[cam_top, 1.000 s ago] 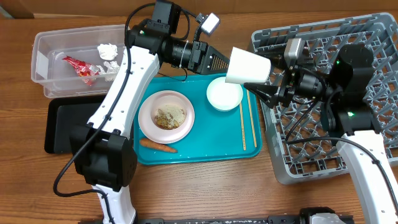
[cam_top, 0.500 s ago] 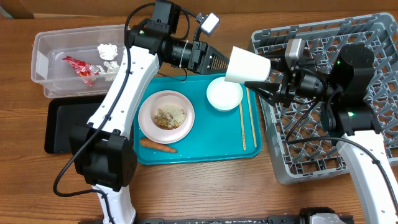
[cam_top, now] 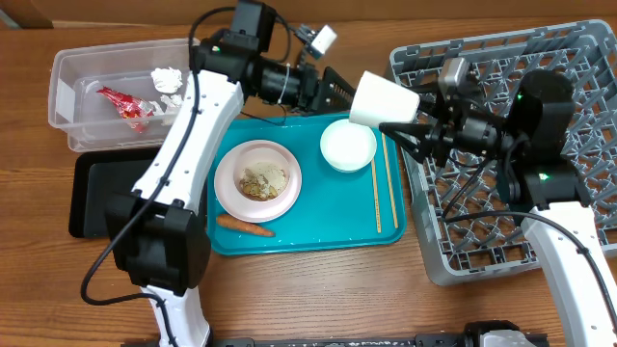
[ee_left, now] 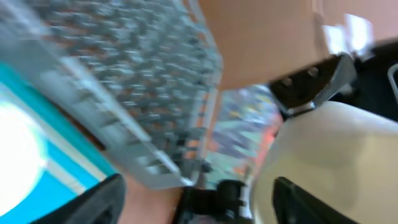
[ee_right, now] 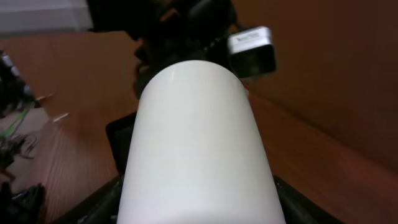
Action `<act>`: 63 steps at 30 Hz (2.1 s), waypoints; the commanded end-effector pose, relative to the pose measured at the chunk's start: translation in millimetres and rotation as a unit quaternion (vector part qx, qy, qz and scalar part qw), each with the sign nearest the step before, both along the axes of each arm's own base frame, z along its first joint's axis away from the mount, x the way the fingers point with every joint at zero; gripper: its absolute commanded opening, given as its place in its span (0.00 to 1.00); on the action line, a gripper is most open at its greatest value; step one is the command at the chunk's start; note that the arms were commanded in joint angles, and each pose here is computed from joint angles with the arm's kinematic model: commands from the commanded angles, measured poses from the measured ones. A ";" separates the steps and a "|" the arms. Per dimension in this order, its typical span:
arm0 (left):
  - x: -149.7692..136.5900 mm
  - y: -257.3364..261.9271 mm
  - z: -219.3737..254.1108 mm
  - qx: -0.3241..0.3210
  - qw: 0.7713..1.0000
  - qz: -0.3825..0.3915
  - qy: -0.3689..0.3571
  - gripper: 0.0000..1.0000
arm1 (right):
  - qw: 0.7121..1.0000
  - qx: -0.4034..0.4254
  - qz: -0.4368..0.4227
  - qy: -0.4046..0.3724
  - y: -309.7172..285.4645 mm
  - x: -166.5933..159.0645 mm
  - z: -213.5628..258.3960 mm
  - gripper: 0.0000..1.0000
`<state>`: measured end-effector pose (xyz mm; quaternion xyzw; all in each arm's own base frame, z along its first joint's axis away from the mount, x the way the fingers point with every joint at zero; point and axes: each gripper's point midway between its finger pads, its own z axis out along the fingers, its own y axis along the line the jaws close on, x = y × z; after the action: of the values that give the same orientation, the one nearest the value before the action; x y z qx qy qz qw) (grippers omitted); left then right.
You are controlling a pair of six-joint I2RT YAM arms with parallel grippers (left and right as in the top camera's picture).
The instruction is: Sort waste into correct bins and load items into the dishwasher
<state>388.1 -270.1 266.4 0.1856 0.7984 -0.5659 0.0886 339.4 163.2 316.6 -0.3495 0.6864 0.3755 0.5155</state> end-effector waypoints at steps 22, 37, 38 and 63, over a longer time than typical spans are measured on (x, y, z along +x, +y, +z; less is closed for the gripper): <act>46.3 230.3 -44.0 0.406 0.843 0.352 0.007 1.00 | 0.738 0.011 -0.600 0.308 -290.6 -21.4 4.4 0.27; 42.4 225.4 -44.0 0.408 0.846 0.344 0.007 1.00 | 0.499 0.007 -0.683 0.532 -399.3 -84.5 -122.6 0.29; 42.3 224.0 -44.0 0.408 0.846 0.343 0.007 1.00 | 0.498 0.006 -0.682 0.537 -400.8 -83.0 -127.1 0.29; 38.7 213.3 -45.0 0.411 0.850 0.329 0.005 1.00 | 0.479 0.000 -0.661 0.578 -408.0 -76.2 -165.0 0.89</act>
<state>426.0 -54.8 210.9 -0.0742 0.9749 -0.1256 0.1681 263.3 -241.9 149.5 0.5021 0.8582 0.0461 0.0963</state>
